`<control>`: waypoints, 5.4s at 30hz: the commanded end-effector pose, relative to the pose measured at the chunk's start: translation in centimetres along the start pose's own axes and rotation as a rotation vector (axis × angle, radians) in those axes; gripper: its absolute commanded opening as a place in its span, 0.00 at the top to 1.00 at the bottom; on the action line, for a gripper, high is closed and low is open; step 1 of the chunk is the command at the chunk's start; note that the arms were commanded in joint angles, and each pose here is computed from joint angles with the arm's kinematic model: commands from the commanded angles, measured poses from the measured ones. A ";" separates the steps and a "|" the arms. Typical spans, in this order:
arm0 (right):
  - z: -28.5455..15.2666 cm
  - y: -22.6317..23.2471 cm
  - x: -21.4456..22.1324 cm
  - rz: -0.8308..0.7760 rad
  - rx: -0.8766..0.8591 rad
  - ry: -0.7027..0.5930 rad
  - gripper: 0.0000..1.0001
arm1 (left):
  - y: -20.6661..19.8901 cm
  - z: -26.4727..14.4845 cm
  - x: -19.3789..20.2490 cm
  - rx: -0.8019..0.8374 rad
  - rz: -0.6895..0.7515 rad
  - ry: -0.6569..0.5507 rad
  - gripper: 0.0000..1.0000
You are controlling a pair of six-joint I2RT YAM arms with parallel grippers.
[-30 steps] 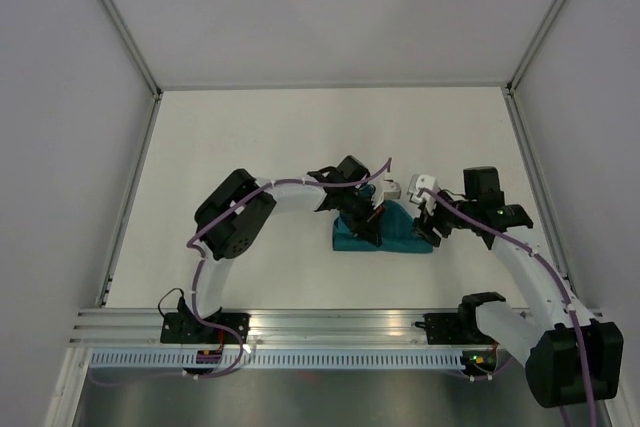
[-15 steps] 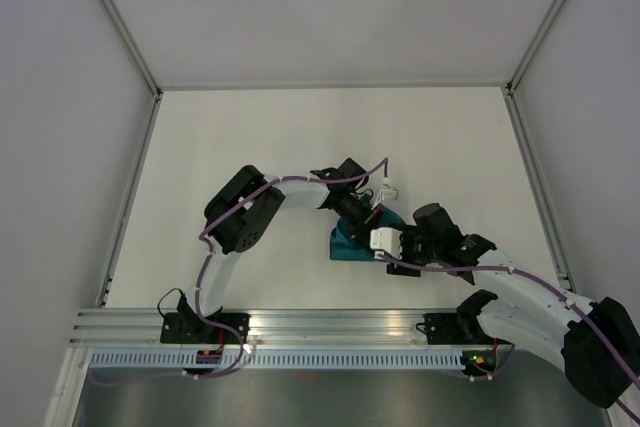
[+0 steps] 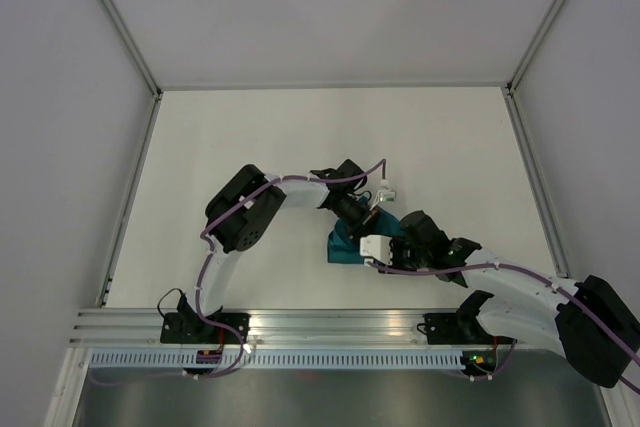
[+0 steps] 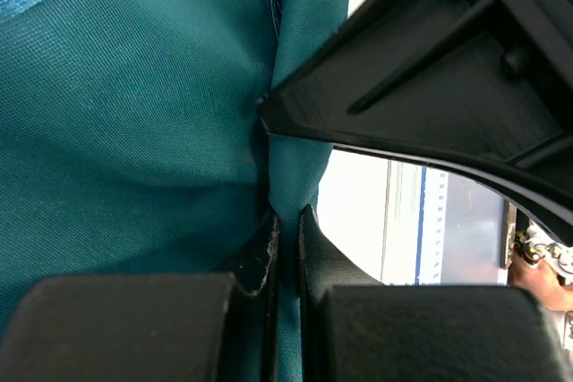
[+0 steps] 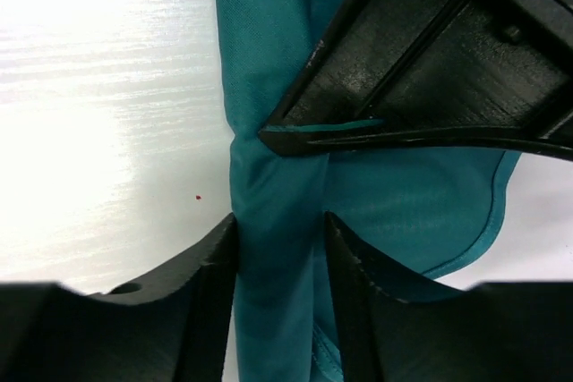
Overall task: Fold the napkin, place the utensils inside, and roll it up
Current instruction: Roll the napkin with the utensil
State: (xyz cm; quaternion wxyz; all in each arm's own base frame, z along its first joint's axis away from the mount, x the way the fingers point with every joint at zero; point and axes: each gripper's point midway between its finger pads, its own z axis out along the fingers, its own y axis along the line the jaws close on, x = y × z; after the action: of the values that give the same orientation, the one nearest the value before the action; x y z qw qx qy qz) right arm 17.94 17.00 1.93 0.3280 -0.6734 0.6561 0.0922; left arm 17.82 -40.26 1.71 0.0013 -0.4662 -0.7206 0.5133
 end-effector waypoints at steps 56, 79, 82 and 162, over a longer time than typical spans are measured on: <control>5.2 -2.1 4.3 0.469 -0.806 0.203 1.00 | -6.8 -15.3 -4.8 -1.153 0.598 -0.737 0.54; 6.1 -3.0 4.7 0.513 -0.802 0.232 1.00 | -0.2 -1.0 -0.1 -1.012 0.783 -0.168 0.50; 6.0 -3.0 4.8 0.515 -0.802 0.232 1.00 | 0.6 -1.1 0.3 -1.007 0.749 -0.159 0.52; 2.6 -2.5 1.6 -0.004 -0.032 0.116 0.89 | 6.5 -2.6 5.0 -0.260 -0.279 0.011 0.89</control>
State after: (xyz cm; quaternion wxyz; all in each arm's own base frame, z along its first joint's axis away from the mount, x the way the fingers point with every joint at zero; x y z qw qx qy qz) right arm 21.71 18.18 1.57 0.3179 -0.6804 0.6559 0.0758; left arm 21.70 -38.61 2.01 -0.0370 -0.3931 -0.7621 0.5131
